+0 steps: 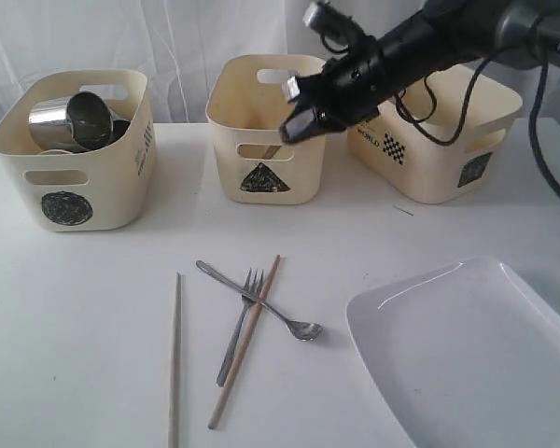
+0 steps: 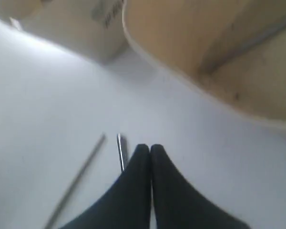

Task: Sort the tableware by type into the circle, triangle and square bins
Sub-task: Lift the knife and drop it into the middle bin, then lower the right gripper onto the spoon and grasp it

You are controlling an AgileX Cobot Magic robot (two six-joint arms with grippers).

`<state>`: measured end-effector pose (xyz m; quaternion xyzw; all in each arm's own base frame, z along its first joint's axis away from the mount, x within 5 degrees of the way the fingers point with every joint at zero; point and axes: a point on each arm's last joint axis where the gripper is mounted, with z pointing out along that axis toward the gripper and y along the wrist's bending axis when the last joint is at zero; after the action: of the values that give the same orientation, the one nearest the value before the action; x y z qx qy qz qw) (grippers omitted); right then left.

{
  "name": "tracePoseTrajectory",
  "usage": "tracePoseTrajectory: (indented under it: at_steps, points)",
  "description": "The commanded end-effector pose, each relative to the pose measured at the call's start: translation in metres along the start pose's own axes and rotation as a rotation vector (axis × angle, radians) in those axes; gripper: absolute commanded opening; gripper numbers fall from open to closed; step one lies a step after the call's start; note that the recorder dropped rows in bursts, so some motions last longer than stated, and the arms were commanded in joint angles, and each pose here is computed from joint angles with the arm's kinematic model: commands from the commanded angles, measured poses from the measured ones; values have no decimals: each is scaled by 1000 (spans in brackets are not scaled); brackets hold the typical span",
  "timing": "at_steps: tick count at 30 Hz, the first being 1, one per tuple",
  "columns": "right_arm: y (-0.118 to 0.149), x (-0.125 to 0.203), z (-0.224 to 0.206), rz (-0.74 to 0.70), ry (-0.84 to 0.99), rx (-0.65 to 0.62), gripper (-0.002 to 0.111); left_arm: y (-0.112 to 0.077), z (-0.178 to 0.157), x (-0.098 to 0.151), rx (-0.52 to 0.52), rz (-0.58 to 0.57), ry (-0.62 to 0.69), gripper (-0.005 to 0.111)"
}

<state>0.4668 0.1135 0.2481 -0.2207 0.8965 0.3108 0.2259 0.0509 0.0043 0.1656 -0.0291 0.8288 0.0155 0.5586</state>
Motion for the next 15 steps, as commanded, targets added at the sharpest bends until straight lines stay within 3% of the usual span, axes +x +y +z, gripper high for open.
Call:
tracePoseTrajectory:
  at_steps: [1, 4, 9, 12, 15]
  points:
    - [54, 19, 26, -175, 352, 263, 0, -1, 0, 1, 11, -6, -5, 0]
    - [76, 25, 45, -205, 419, 414, 0, -1, 0, 1, 11, -6, -5, 0]
    - [105, 35, 74, -258, 465, 395, 1, -1, 0, 1, 11, -6, -5, 0]
    - [110, 41, 88, -273, 493, 385, 9, -1, 0, 1, 11, -6, -5, 0]
    - [103, 46, 99, -264, 521, 383, 25, -1, 0, 1, 11, -6, -5, 0]
